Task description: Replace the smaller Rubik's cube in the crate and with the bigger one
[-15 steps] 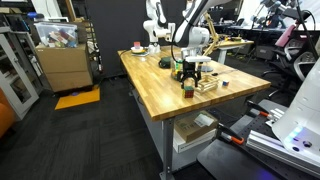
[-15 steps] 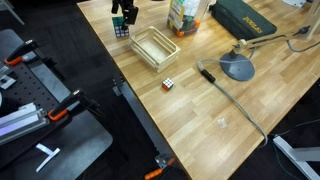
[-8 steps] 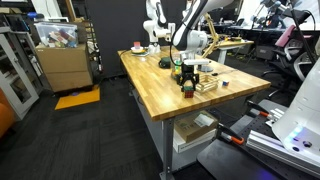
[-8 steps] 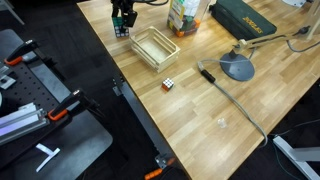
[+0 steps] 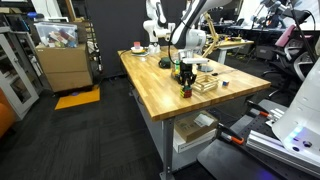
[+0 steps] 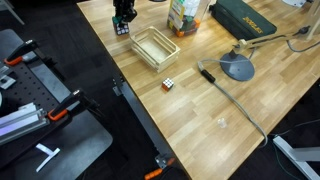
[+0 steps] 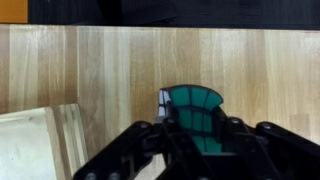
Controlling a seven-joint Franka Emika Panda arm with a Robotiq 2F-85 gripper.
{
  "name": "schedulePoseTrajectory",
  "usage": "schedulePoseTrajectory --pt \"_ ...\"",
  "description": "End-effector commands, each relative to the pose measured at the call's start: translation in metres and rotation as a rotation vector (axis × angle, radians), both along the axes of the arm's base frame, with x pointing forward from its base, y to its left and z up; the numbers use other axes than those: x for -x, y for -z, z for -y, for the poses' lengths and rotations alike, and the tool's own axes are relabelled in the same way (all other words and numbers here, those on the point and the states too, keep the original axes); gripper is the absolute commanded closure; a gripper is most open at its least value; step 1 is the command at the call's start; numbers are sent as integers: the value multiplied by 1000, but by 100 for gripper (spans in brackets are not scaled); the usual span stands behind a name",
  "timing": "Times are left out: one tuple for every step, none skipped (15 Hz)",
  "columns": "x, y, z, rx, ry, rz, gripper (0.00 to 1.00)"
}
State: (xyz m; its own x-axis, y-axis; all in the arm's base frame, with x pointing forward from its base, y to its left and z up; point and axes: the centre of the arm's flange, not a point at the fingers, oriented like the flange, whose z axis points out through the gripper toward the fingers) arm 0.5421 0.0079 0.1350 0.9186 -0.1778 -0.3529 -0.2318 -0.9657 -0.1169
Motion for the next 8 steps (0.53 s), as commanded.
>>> schedulePoseTrajectory --pt "9 -29 -6 -10 -62 69 95" --pt "11 -40 -7 4 -76 88 94" --pt "12 -52 -5 18 -88 109 94" --pt "15 -65 -2 53 -101 131 95" --pt "18 -78 4 89 -115 147 96" --pt "21 -89 10 108 -123 165 94" --pt "25 -100 19 139 -119 182 94" --pt "29 -110 28 171 -108 208 94"
